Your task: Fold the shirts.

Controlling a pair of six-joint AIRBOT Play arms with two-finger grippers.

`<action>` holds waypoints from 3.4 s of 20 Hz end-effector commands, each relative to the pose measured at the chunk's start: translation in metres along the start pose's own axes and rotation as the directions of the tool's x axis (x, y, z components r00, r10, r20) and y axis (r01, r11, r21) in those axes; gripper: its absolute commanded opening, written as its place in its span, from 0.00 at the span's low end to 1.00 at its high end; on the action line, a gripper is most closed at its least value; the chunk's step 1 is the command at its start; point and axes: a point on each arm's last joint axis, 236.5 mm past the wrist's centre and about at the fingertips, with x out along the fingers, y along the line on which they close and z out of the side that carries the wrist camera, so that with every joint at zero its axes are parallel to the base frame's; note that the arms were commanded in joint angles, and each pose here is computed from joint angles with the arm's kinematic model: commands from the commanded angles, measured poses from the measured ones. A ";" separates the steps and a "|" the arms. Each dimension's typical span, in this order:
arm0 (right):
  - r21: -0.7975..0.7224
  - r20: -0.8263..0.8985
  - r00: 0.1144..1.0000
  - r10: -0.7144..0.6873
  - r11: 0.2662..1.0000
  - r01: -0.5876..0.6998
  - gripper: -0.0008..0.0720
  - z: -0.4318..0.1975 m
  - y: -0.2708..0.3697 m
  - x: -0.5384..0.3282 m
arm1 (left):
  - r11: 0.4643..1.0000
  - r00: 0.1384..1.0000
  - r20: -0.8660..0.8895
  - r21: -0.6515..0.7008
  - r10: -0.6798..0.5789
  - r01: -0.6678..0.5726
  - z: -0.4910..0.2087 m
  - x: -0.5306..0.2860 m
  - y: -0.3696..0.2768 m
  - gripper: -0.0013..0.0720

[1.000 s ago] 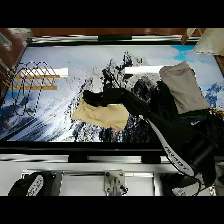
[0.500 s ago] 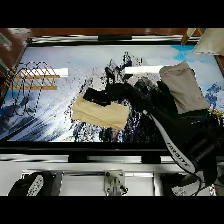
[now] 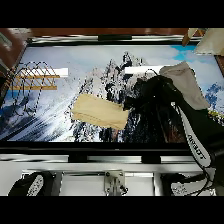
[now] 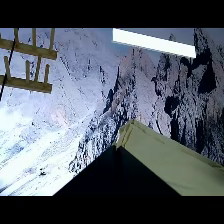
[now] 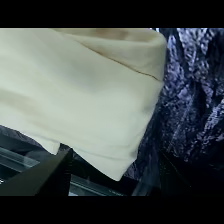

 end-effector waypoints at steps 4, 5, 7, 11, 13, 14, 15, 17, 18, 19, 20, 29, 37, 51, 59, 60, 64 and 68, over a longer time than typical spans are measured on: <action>0.088 -0.102 0.989 0.106 0.991 -0.097 0.89 -0.015 0.001 0.045 | 1.000 0.999 0.043 0.001 0.008 -0.008 0.010 0.000 0.002 0.06; 0.083 -0.082 0.989 0.123 0.990 -0.117 0.89 -0.010 0.009 0.051 | 1.000 0.999 0.047 0.000 0.009 -0.009 0.011 0.000 0.002 0.06; 0.084 -0.068 0.988 0.140 0.987 -0.134 0.88 -0.009 0.020 0.062 | 1.000 0.999 0.047 -0.001 0.009 -0.009 0.011 0.001 0.003 0.06; 0.089 -0.086 0.983 0.159 0.984 -0.152 0.11 -0.012 0.027 0.066 | 1.000 0.999 0.034 -0.008 0.010 -0.010 0.010 0.006 0.006 0.06; 0.046 -0.075 0.979 0.190 0.981 -0.187 0.11 -0.005 0.034 0.050 | 1.000 0.999 0.032 -0.008 0.010 -0.010 0.010 0.007 0.006 0.06; 0.007 -0.057 0.977 0.203 0.979 -0.203 0.11 0.002 0.040 0.035 | 1.000 0.999 0.032 -0.008 0.010 -0.010 0.010 0.007 0.006 0.06; -0.024 -0.028 0.976 0.216 0.976 -0.216 0.11 0.009 0.046 0.020 | 1.000 0.999 0.032 -0.008 0.010 -0.010 0.010 0.007 0.006 0.06; -0.074 0.065 0.967 0.248 0.967 -0.243 0.11 0.031 0.061 -0.020 | 1.000 0.999 0.032 -0.008 0.010 -0.010 0.010 0.007 0.006 0.06; -0.097 0.119 0.956 0.267 0.962 -0.256 0.11 0.043 0.068 -0.045 | 1.000 0.999 0.032 -0.008 0.010 -0.010 0.010 0.007 0.006 0.06; -0.114 0.173 0.943 0.284 0.957 -0.267 0.11 0.055 0.075 -0.069 | 1.000 0.999 0.032 -0.008 0.010 -0.010 0.010 0.007 0.006 0.06; -0.131 0.235 0.923 0.303 0.951 -0.279 0.11 0.068 0.082 -0.097 | 1.000 0.999 0.032 -0.008 0.010 -0.010 0.010 0.007 0.006 0.06; -0.172 0.798 0.495 0.344 0.917 -0.361 0.11 0.184 0.059 -0.337 | 0.999 0.999 0.028 -0.032 -0.031 0.032 0.007 0.009 -0.003 0.06; -0.129 0.980 0.087 0.180 0.903 -0.410 0.11 0.244 -0.031 -0.437 | 0.988 0.990 -0.043 -0.077 -0.136 0.132 -0.021 0.026 -0.027 0.06; -0.049 0.996 -0.092 0.019 0.942 -0.333 0.11 0.289 -0.099 -0.436 | 0.975 0.965 -0.146 -0.068 -0.218 0.210 -0.062 0.047 -0.056 0.06; 0.152 0.933 0.340 -0.119 0.986 -0.070 0.11 0.204 -0.138 -0.416 | 0.975 0.965 -0.146 -0.067 -0.218 0.211 -0.062 0.047 -0.056 0.06; 0.206 0.906 0.384 -0.180 0.978 -0.028 0.11 0.186 -0.151 -0.415 | 0.975 0.965 -0.146 -0.067 -0.218 0.211 -0.062 0.047 -0.056 0.06; 0.418 0.737 0.565 -0.371 0.907 0.051 0.11 0.121 -0.193 -0.393 | 0.975 0.964 -0.150 -0.065 -0.218 0.210 -0.063 0.047 -0.056 0.06; 0.559 0.504 0.757 -0.416 0.825 0.082 0.11 0.080 -0.214 -0.327 | 0.976 0.964 -0.151 -0.038 -0.218 0.215 -0.063 0.047 -0.056 0.06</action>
